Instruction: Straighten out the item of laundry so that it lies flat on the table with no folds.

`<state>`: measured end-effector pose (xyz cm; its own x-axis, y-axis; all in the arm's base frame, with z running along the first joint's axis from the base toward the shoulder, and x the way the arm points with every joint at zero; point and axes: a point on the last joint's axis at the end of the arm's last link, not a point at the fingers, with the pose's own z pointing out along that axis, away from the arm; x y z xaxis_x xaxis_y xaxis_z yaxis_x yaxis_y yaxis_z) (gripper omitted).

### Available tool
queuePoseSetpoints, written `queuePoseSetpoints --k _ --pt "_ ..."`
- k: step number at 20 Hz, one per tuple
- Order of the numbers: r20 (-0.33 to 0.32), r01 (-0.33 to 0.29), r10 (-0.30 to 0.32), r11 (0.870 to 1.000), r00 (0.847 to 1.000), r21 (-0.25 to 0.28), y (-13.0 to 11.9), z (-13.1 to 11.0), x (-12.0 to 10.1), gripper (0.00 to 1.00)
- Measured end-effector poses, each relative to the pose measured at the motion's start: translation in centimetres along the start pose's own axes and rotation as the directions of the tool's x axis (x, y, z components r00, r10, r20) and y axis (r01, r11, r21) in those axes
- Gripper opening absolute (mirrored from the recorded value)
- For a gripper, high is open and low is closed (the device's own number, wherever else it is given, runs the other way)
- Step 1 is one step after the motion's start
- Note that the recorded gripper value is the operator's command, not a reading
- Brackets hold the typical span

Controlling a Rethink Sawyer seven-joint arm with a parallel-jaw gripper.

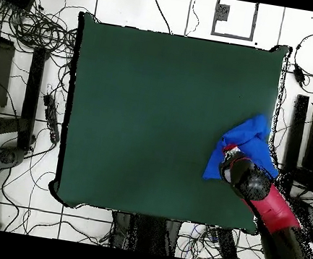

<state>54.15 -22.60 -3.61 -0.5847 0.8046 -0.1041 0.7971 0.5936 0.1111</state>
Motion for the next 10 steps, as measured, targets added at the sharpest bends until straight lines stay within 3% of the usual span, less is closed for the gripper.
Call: queuePoseSetpoints --k 2,10 --pt "-0.006 0.001 -0.001 1.0 1.0 0.001 0.0 -0.2 -0.1 1.0" --pt "-0.187 0.006 0.005 0.998 0.982 0.055 -2.2 -1.6 -0.2 1.0"
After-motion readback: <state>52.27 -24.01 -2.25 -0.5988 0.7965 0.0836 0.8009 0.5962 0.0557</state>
